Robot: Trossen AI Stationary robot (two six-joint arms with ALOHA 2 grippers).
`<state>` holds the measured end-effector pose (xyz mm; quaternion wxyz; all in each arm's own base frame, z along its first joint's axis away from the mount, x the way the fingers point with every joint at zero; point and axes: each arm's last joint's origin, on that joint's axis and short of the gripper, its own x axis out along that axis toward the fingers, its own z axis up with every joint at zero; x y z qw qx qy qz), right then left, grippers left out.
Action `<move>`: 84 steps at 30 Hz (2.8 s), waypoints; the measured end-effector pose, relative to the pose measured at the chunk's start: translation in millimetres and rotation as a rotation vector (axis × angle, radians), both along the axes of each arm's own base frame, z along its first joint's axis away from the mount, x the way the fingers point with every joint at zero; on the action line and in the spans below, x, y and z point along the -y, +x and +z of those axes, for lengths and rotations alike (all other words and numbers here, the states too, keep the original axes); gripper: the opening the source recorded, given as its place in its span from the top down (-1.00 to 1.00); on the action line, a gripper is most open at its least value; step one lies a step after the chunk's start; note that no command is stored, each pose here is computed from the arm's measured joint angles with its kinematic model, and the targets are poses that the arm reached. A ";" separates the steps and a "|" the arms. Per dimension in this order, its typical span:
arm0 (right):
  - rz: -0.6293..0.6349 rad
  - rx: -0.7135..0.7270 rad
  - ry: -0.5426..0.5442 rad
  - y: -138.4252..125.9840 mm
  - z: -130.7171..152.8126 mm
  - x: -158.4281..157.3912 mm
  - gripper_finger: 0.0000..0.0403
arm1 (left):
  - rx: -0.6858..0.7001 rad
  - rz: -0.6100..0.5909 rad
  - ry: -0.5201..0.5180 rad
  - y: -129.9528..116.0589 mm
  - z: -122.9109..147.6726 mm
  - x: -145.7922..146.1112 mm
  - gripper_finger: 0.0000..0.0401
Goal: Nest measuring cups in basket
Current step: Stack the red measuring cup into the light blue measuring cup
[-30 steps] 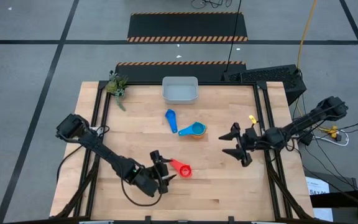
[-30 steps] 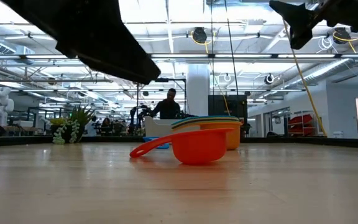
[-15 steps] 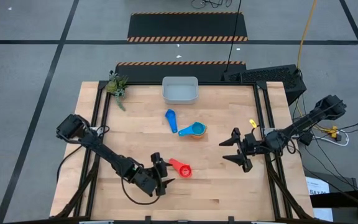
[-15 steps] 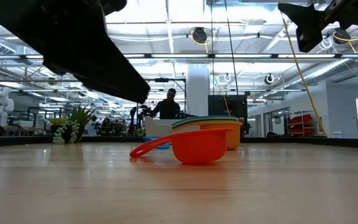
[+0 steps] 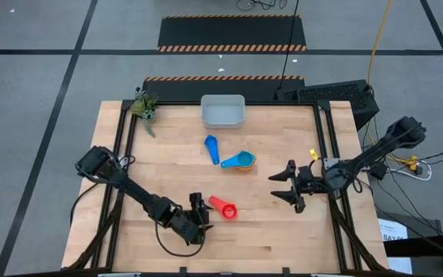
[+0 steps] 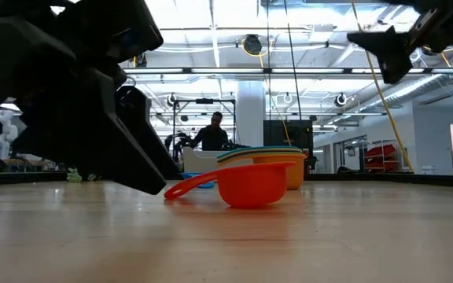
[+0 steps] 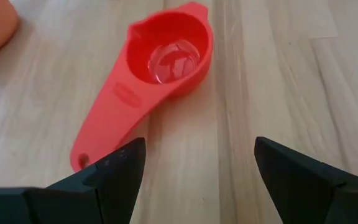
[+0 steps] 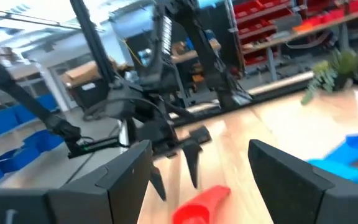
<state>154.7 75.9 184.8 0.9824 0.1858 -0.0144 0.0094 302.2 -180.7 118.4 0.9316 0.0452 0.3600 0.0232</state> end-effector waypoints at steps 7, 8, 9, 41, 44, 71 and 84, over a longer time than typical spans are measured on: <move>-0.083 -0.070 0.041 5.5 -15.3 -5.2 -0.30 | -0.136 -0.054 0.028 -10.3 0.6 -5.0 -0.50; -0.091 -0.073 0.047 6.1 -16.7 -5.9 -0.30 | -0.160 -0.047 0.027 -12.0 3.9 -8.8 -0.50; -0.099 -0.075 0.052 6.5 -18.0 -6.6 -0.30 | -0.171 -0.044 0.032 -13.0 7.5 -11.8 -0.50; -0.115 -0.107 0.064 12.5 -36.3 -18.1 -0.30 | -0.172 -0.182 0.110 -17.7 3.0 -38.1 -0.50; -0.115 -0.105 0.062 12.5 -36.1 -18.1 -0.30 | -0.171 -0.188 0.084 -14.8 3.2 -41.4 -0.50; -0.115 -0.110 0.116 12.4 -37.0 -18.1 -0.30 | -0.096 -0.363 0.044 3.3 1.4 -78.3 -0.50; -0.120 -0.108 0.109 12.4 -36.8 -17.9 -0.30 | -0.064 -0.403 0.060 7.1 -5.0 -95.1 -0.50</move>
